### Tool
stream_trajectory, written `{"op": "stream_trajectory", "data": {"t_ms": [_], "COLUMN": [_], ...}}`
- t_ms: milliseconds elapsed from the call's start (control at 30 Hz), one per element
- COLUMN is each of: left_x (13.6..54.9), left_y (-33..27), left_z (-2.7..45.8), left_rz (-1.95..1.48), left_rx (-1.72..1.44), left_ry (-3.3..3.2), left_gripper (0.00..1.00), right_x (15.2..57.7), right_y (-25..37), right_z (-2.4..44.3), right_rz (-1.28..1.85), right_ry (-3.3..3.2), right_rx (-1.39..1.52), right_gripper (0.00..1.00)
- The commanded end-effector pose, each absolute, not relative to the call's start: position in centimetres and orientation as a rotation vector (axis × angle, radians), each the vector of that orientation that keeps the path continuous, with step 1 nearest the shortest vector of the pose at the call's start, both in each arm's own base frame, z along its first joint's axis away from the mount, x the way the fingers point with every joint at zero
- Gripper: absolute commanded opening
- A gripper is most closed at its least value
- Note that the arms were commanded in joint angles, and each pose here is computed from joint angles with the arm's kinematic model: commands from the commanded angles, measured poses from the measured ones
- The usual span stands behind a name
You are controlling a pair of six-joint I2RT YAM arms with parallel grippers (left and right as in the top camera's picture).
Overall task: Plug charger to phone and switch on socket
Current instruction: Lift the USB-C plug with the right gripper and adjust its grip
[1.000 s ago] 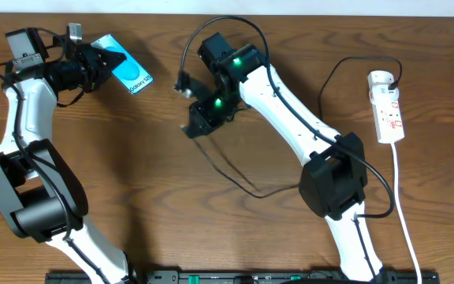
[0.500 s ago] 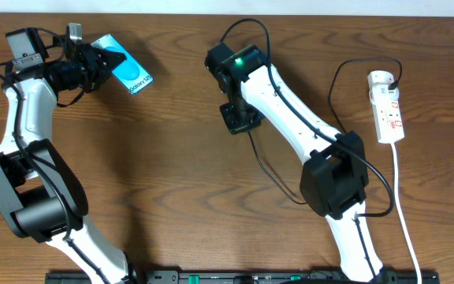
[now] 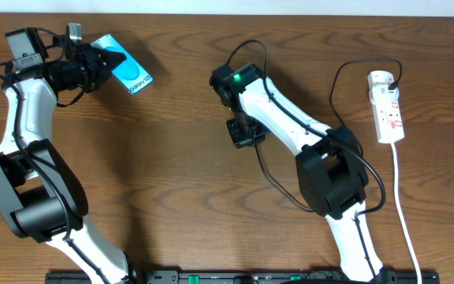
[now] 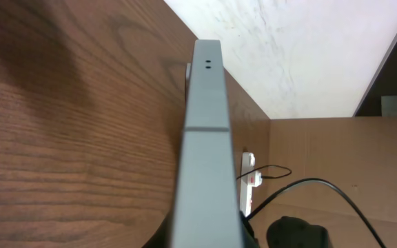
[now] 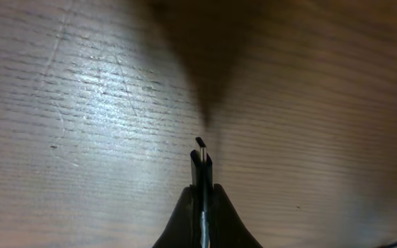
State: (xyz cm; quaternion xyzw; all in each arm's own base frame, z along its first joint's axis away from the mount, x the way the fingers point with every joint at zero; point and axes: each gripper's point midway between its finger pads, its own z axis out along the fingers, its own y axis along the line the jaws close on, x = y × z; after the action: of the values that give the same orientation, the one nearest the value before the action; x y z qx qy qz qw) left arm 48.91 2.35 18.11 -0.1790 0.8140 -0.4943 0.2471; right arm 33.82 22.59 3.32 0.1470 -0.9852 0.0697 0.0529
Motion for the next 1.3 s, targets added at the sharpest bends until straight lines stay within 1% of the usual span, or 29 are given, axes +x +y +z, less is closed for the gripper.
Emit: {"op": "stream_trajectory", "data": {"t_ms": [0,267,633,867,1267], "left_x": [48.8,48.8,48.8,48.8,48.8], "left_y": [2.6,2.6,2.6,2.6,2.6], "left_z": [19.9,19.9,19.9,19.9,19.9], "left_rz": [-1.339,-1.339,-1.339,-1.338,-1.339], "left_rx": [-0.436,-0.437,-0.437,-0.436,-0.437], "left_ry": [2.186,2.186,2.186,2.186,2.186], "left_gripper": [0.07,0.07,0.07,0.07,0.07], "right_x": [33.1,32.4,32.5,31.3,30.0], "right_y": [22.2,22.4,22.9,22.7,22.0], "right_z": [2.6,1.6,1.1,-0.6,-2.2], "right_rz": [0.207,0.176,0.152,0.14,0.154], "right_ry": [-2.971,-2.95,-2.964,-2.934,-2.901], "right_rx": [0.411,0.405,0.414,0.397,0.382], "right_gripper": [0.01,0.01,0.01,0.01,0.01]}}
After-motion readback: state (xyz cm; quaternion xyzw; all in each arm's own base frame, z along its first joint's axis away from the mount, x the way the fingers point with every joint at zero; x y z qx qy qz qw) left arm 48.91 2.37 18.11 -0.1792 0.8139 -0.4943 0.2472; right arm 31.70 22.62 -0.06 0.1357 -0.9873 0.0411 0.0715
